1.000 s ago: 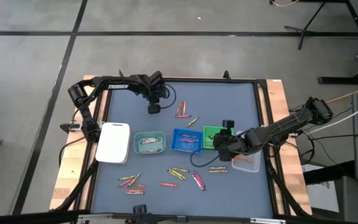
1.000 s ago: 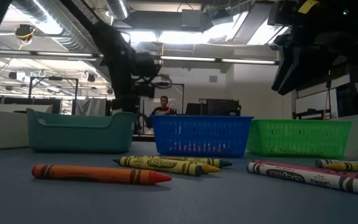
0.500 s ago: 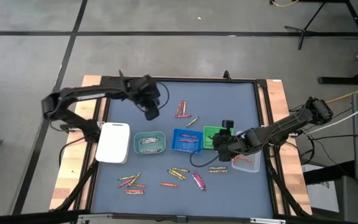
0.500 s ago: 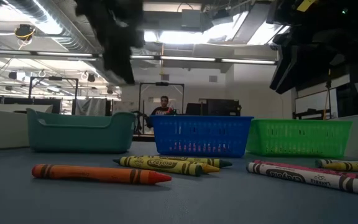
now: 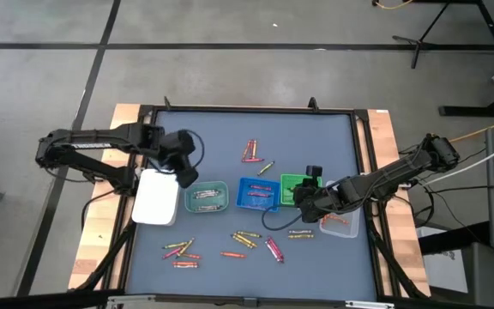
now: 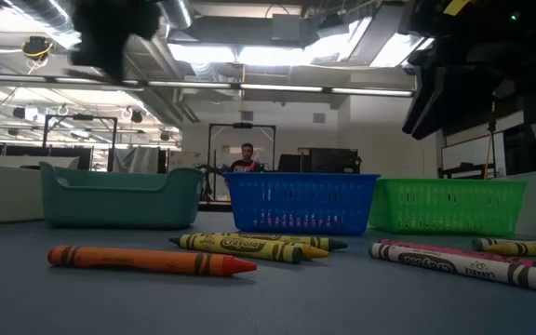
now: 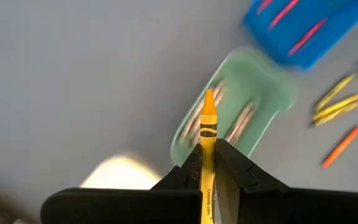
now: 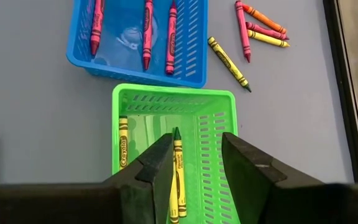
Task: Sort crayons
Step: Put the yellow crayon into the white bin
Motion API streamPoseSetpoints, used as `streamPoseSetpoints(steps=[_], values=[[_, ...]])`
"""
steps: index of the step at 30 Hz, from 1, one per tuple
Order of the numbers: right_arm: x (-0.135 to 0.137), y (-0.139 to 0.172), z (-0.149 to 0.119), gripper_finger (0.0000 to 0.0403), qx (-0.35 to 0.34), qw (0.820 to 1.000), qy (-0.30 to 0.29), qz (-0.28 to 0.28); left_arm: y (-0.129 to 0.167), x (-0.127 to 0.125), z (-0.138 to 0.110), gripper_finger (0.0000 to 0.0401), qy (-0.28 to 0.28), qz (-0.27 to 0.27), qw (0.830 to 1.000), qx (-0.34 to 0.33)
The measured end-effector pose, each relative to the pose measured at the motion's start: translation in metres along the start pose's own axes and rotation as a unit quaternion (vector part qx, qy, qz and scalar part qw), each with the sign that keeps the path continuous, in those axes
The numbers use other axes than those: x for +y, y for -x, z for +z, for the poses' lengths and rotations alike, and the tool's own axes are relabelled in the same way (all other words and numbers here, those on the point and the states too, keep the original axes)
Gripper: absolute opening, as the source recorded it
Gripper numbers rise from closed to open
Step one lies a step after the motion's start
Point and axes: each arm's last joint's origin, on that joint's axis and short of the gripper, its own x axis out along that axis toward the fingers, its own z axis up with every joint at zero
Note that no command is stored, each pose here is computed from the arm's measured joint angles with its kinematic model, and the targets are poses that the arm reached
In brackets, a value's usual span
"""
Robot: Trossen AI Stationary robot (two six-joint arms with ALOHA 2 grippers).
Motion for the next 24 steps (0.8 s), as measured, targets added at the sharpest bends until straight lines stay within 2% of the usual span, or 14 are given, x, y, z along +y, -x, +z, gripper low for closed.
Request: streamPoseSetpoints(steps=[5, 12, 18, 24], values=[[0.000, 0.000, 0.001, 0.0136, -0.006, 1.000, -0.003, 0.001, 0.002, -0.003, -0.025, 0.0005, 0.035, 0.054, 0.996, 0.067], [0.000, 0.000, 0.001, 0.0136, -0.006, 1.000, -0.003, 0.001, 0.008, -0.007, -0.050, 0.0005, 0.079, 0.107, 0.985, 0.113], [0.000, 0.000, 0.001, 0.0136, -0.006, 1.000, -0.003, 0.001, 0.009, -0.013, -0.059, 0.0007, 0.090, 0.112, 0.983, 0.116], [0.000, 0.000, 0.002, 0.0136, -0.008, 1.000, -0.004, 0.002, 0.010, -0.016, -0.063, 0.0041, 0.081, 0.114, 0.984, 0.111]])
